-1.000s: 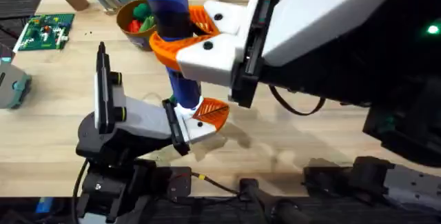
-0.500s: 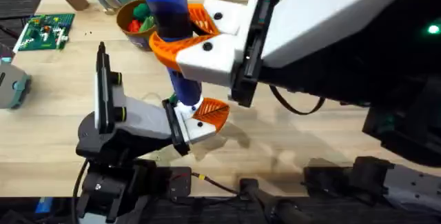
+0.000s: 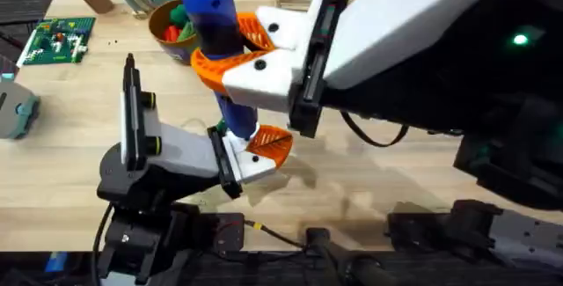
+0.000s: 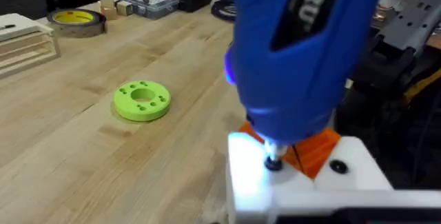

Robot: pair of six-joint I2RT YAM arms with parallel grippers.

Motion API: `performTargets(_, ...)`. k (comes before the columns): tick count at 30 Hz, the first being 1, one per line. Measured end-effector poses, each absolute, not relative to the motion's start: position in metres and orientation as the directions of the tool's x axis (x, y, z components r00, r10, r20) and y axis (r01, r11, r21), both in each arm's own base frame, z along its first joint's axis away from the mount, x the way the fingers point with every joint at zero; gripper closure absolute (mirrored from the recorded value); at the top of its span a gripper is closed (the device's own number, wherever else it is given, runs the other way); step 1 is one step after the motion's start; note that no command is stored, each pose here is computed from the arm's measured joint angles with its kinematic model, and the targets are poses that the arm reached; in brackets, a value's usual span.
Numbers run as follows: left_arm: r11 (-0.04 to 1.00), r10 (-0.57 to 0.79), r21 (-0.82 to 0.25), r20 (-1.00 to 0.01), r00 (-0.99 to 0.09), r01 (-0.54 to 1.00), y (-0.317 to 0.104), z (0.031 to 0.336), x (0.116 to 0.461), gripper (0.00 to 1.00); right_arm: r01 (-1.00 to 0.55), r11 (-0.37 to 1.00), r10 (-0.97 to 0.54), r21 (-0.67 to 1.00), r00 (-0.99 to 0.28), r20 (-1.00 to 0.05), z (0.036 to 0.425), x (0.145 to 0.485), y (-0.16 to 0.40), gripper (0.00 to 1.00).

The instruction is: Pick up the gripper from the table and insert it into the empty holder that is missing its gripper. Then pick up a screw, insert it into the mounting hole, and use the screwdriver to tighten it. Finally, clean up the table by picking up the vegetable and placing it into the bucket.

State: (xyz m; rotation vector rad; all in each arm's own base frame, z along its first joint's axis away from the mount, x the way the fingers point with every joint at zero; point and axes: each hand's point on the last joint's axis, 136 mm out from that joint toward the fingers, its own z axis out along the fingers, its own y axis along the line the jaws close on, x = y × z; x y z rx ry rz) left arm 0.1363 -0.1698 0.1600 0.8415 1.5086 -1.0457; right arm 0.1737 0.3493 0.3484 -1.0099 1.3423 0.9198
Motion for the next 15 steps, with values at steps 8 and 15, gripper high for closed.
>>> performTargets(8, 0.361, -0.02, -0.181, -0.982, -0.187, 0.915, -0.1703, 0.16, 0.1352, 0.984, -0.947, 0.317, -0.054, -0.047, 0.032, -0.998, 0.3475, 0.1729, 0.3494, 0.993)
performTargets(15, 0.36, -0.02, -0.181, -0.982, -0.187, 0.915, -0.1704, 0.16, 0.1351, 0.984, -0.948, 0.316, -0.053, -0.048, 0.032, -0.998, 0.3478, 0.1725, 0.3496, 0.993)
